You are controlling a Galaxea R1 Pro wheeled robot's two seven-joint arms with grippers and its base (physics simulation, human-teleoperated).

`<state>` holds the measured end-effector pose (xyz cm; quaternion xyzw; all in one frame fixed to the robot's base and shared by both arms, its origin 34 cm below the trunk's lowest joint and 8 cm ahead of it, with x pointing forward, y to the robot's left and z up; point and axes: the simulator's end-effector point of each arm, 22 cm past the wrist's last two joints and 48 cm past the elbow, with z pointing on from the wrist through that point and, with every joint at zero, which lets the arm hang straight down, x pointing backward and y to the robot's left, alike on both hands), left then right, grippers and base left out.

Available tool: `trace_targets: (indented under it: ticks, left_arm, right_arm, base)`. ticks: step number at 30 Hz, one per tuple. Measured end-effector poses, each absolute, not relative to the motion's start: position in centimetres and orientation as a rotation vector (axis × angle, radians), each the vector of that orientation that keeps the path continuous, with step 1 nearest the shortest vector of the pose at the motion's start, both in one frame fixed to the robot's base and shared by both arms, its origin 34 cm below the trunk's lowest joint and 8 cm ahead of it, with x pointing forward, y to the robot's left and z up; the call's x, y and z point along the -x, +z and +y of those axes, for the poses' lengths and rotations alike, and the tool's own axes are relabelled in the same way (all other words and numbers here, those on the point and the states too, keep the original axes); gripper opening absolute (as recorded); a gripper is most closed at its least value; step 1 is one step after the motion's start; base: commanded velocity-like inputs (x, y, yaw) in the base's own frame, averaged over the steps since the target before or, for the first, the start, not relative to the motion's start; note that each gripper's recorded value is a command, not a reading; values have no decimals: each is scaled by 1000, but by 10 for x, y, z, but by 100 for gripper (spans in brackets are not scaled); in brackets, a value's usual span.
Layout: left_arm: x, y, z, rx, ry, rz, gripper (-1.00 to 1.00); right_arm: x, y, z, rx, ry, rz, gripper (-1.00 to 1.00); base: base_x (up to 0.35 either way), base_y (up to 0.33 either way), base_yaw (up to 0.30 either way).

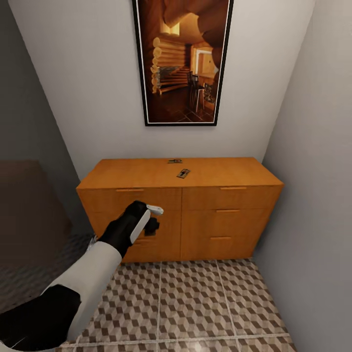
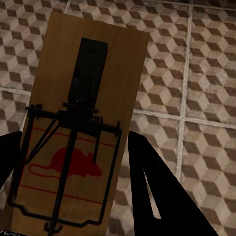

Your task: Take the four mousetraps from the cabinet in the bathroom and place them on the bathroom floor. Make sure all four end up on the same floor surface, and ensure that at least two of them are either under or directly next to the same bathroom sink.

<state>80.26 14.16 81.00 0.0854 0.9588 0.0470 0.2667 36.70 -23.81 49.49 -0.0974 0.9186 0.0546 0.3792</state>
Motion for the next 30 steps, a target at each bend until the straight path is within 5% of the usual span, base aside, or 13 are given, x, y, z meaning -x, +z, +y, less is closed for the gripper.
trace_targets:
  ticks: [30]
  left_arm:
    - [-503, 488, 188, -62, 8, 2674, -100]
  right_arm:
    - [-371, 496, -251, 226, 92, 2341, -100]
  base:
    - [0, 0, 0]
